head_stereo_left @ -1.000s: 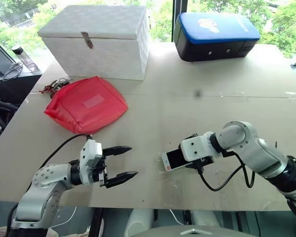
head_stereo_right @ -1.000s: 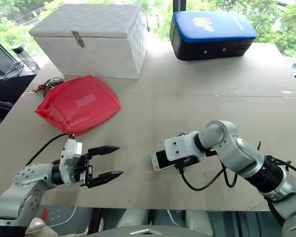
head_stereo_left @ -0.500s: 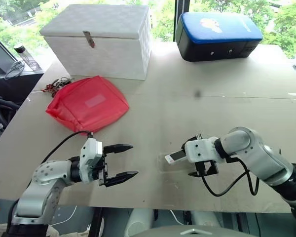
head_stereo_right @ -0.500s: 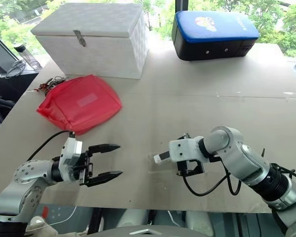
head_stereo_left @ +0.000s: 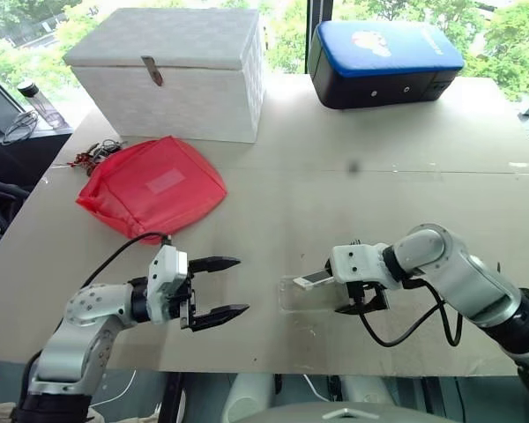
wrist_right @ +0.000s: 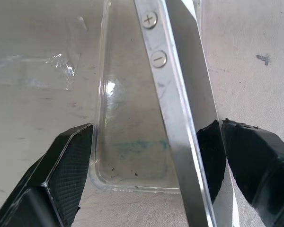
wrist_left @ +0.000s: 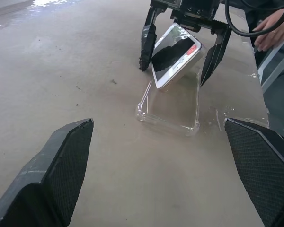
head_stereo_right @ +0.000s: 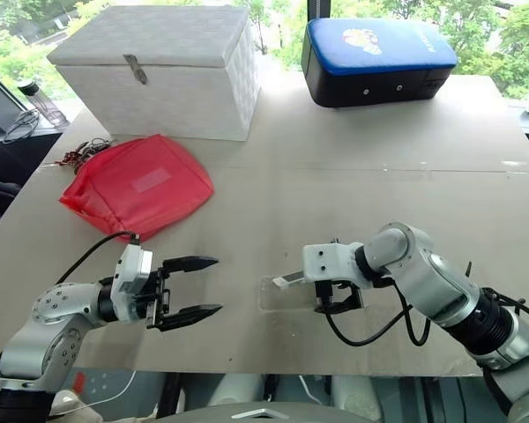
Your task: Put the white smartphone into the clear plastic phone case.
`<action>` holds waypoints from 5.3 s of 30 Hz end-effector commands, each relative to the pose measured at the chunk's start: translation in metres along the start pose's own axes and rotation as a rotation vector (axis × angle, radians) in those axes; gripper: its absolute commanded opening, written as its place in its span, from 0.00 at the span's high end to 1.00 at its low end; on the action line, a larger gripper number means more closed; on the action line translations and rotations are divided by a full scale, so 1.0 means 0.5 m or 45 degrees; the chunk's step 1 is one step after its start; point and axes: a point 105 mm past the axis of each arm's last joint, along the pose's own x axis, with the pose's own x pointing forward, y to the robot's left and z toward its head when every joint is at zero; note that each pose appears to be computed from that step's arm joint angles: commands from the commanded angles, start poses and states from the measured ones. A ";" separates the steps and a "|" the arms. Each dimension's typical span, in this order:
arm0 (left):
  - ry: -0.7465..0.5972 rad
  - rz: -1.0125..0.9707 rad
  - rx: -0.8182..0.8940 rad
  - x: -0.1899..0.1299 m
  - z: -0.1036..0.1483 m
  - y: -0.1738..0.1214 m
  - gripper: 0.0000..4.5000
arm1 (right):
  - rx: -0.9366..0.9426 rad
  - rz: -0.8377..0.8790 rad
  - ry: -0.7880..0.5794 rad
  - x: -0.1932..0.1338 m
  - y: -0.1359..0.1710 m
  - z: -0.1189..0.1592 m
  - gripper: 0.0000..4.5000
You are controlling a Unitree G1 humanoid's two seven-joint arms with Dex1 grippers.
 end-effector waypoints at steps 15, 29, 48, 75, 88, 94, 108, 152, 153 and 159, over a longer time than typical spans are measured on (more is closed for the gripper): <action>-0.002 -0.044 0.020 0.002 -0.003 0.001 0.00 | -0.033 -0.038 -0.117 -0.051 0.005 0.057 0.01; -0.068 -0.072 0.003 -0.007 0.014 -0.011 0.00 | -0.041 -0.032 -0.032 -0.030 0.020 -0.004 0.18; -0.005 -0.161 0.010 -0.068 0.027 -0.024 0.00 | -0.004 -0.073 -0.064 -0.026 -0.001 0.003 0.18; -0.022 -0.127 0.033 -0.034 0.034 -0.030 0.00 | -0.010 -0.031 -0.023 0.000 0.011 -0.027 0.18; -0.025 -0.119 0.030 -0.029 0.034 -0.031 0.00 | -0.043 -0.058 -0.046 -0.018 0.008 -0.009 0.40; -0.031 -0.120 0.030 -0.023 0.036 -0.028 0.00 | -0.072 -0.139 -0.074 -0.046 -0.008 0.026 0.40; 0.018 -0.166 0.052 -0.018 0.033 0.004 0.00 | -0.171 -0.170 0.128 -0.059 0.027 0.019 0.40; -0.060 -0.083 0.049 0.014 0.014 0.014 0.00 | 0.229 -0.447 0.248 -0.089 -0.113 -0.077 0.40; -0.060 -0.080 0.049 0.015 0.013 0.013 0.00 | 0.229 -0.447 0.243 -0.082 -0.112 -0.072 0.40; -0.061 -0.070 0.044 0.017 0.008 0.010 0.00 | 0.241 -0.454 0.250 -0.049 -0.111 -0.055 0.40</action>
